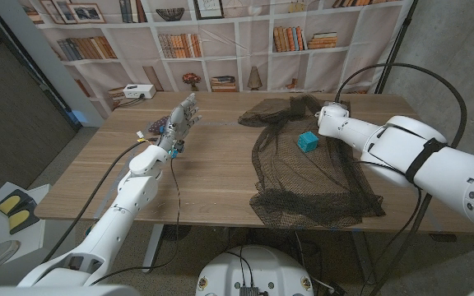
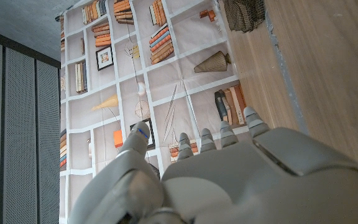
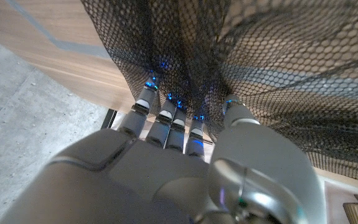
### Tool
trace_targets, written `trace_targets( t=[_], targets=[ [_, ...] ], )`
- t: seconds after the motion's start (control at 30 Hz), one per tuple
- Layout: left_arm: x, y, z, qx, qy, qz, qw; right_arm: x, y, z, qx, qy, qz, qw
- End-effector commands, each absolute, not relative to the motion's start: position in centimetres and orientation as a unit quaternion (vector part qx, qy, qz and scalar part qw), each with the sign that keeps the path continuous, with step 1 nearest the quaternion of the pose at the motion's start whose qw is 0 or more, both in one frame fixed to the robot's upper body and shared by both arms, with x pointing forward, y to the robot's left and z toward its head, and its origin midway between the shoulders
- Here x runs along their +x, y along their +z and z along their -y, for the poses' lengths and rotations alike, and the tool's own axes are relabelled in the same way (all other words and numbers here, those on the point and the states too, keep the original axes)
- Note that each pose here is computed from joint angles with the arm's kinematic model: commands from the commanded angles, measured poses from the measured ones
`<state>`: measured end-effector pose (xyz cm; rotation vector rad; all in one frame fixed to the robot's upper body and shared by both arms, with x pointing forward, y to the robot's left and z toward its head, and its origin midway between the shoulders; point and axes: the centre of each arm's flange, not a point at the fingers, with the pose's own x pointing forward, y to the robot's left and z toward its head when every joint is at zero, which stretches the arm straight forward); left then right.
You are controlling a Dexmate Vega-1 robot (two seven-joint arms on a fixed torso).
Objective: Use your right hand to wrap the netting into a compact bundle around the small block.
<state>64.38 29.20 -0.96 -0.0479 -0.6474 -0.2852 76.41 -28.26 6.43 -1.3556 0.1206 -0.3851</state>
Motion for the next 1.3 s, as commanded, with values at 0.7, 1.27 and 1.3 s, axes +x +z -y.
trace_targets(
  t=[0.7, 1.27, 1.3],
  targets=[
    [65.3, -0.6, -28.4, -0.017, -0.162, 0.305, 0.938, 69.7, 6.6, 26.8, -0.587, -0.398, 0.222, 0.669],
    [65.4, 0.2, -28.1, -0.010, -0.180, 0.314, 0.932, 63.7, 7.7, 25.7, -0.662, -0.312, 0.250, 0.634],
    [65.4, 0.2, -28.0, -0.010, -0.181, 0.314, 0.932, 63.5, 7.6, 25.7, -0.664, -0.307, 0.249, 0.635]
  ],
)
